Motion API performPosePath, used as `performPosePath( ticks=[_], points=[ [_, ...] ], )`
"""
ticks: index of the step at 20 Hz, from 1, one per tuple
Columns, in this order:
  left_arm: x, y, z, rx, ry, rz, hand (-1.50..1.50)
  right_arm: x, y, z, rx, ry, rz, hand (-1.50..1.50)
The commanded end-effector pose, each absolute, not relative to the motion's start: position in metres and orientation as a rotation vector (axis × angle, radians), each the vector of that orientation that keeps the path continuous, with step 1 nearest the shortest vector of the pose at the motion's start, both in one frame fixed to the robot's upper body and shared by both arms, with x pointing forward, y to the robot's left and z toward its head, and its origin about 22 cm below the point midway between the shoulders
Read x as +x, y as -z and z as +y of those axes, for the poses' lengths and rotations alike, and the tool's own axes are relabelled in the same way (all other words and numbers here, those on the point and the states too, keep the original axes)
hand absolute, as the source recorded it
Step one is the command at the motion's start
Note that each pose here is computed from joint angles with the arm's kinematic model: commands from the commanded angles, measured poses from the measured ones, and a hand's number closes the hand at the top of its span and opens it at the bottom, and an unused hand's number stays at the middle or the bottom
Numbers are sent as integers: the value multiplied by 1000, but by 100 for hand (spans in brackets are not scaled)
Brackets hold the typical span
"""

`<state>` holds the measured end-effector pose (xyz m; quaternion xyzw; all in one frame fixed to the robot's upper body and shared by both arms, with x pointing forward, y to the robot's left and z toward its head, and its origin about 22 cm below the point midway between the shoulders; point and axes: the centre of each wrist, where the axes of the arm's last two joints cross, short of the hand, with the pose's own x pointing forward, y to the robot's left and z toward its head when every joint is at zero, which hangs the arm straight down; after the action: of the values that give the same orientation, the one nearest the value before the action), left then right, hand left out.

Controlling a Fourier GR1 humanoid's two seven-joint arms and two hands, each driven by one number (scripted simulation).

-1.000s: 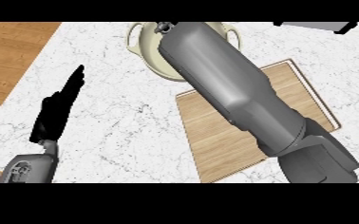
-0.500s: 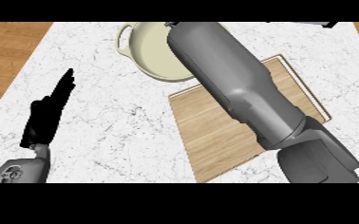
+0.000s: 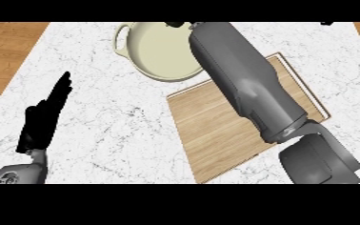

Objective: Pick the squash from the tray and place it in the pot

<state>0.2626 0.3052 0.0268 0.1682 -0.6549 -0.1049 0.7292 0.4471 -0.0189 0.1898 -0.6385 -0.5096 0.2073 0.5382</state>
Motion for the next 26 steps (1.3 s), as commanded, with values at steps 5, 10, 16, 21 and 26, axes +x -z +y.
performPosePath(
  ticks=[5,10,16,21,26],
  points=[
    [266,-30,301,354,220,-1458,0,457,-161,-47,-1398,-293,-1162,-150],
    [268,-35,300,369,232,-1462,0,455,-141,-55,-1280,-224,-1224,-150],
    [263,-34,309,372,232,-1449,0,461,-156,-61,-1283,-170,-1327,-150],
    [260,-28,299,354,233,-1457,0,455,-170,-47,-1214,114,-1624,-150],
    [259,-24,310,373,209,-1437,0,454,-171,-48,-1112,278,-1636,-150]
  ],
)
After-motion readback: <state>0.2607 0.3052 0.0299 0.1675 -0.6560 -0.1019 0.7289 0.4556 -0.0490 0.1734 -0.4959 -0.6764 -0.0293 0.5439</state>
